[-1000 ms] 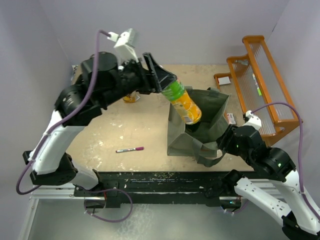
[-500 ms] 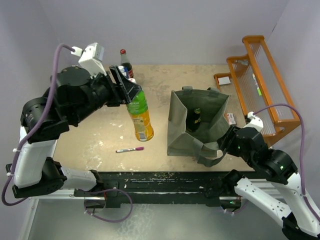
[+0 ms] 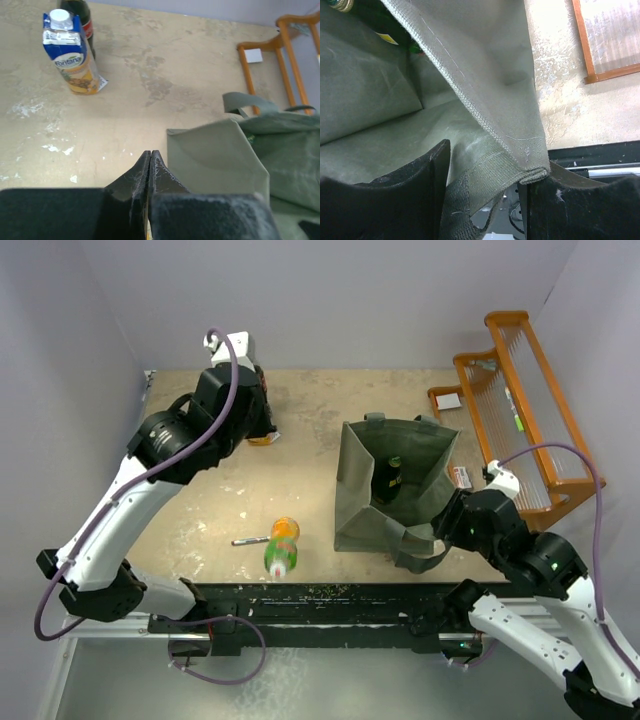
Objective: Take the beverage out of the canvas bag
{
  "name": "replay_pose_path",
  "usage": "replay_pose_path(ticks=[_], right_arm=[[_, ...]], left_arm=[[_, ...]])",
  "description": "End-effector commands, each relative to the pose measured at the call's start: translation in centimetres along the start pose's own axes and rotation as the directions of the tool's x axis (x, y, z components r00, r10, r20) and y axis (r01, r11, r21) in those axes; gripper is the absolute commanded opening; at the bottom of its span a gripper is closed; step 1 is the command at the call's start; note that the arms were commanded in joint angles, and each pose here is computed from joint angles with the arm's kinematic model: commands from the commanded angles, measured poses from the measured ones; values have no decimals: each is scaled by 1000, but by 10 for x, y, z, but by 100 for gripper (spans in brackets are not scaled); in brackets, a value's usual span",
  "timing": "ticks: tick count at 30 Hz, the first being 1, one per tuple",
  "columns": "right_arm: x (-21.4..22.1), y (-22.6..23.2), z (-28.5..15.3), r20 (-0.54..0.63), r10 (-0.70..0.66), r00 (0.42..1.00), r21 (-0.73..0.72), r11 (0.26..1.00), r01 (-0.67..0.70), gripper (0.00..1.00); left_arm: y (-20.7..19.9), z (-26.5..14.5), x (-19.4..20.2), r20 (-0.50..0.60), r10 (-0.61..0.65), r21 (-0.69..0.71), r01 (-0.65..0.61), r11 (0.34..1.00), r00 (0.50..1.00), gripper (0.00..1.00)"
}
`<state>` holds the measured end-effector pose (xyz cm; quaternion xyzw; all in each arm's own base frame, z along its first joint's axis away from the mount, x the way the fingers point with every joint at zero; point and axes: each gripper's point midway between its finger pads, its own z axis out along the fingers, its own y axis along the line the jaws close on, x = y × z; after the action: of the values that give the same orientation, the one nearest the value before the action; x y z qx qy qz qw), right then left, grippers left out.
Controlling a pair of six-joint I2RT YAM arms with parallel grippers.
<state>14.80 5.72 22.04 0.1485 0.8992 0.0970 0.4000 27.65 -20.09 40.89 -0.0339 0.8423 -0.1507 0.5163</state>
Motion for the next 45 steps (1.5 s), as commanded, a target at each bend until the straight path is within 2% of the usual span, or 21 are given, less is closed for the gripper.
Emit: replay_pose_path(ticks=[1,3,4,5,9,11,13,15,20,24,29,33,38,43,45], right_arm=[[6,1,5,-36,-32,999,14,999,33,56],[7,2,7,-46,-44,998,12,999,44,56],[8,3,8,-50,-51,997,11,999,52,56],[8,3,9,-54,-56,997,12,998,57,56],[11,13,14,-89,-116,989,-16,993,115,55],[12,23,17,-112,-173,979,-59,984,167,58],[11,32,21,-127,-207,970,-79,977,198,61],[4,37,23,-126,-208,970,-69,977,201,64],[-5,52,29,-94,-183,979,-90,981,174,65],[-1,54,29,-96,-151,984,-109,984,140,68],[-11,50,15,-41,-114,993,-127,986,108,78],[-22,43,2,-6,-110,994,-116,987,108,87],[-30,38,-14,17,-111,994,-116,987,113,95],[-39,37,-28,59,-107,992,-150,982,115,100],[-44,38,-34,78,-109,991,-162,979,120,100]], left_arm=[[3,33,1,7,31,14,-31,999,999,0],[14,48,18,-57,35,-7,-35,999,998,0],[21,53,28,-91,38,-24,-40,999,995,8],[29,56,42,-130,30,-52,-37,998,991,21],[33,64,94,-216,57,31,-52,998,975,36],[35,69,122,-273,74,66,-58,996,959,58],[37,70,148,-350,104,93,-76,993,931,73],[42,66,172,-434,121,103,-84,991,893,81],[48,43,242,-586,99,177,8,984,805,100],[55,19,289,-652,91,164,23,986,752,99],[38,3,339,-722,116,206,52,977,682,99],[50,3,366,-780,95,126,7,992,619,100],[76,9,384,-793,60,31,-58,998,606,99],[74,18,403,-817,66,39,-58,998,573,99],[70,20,407,-825,70,52,-47,998,560,94]])
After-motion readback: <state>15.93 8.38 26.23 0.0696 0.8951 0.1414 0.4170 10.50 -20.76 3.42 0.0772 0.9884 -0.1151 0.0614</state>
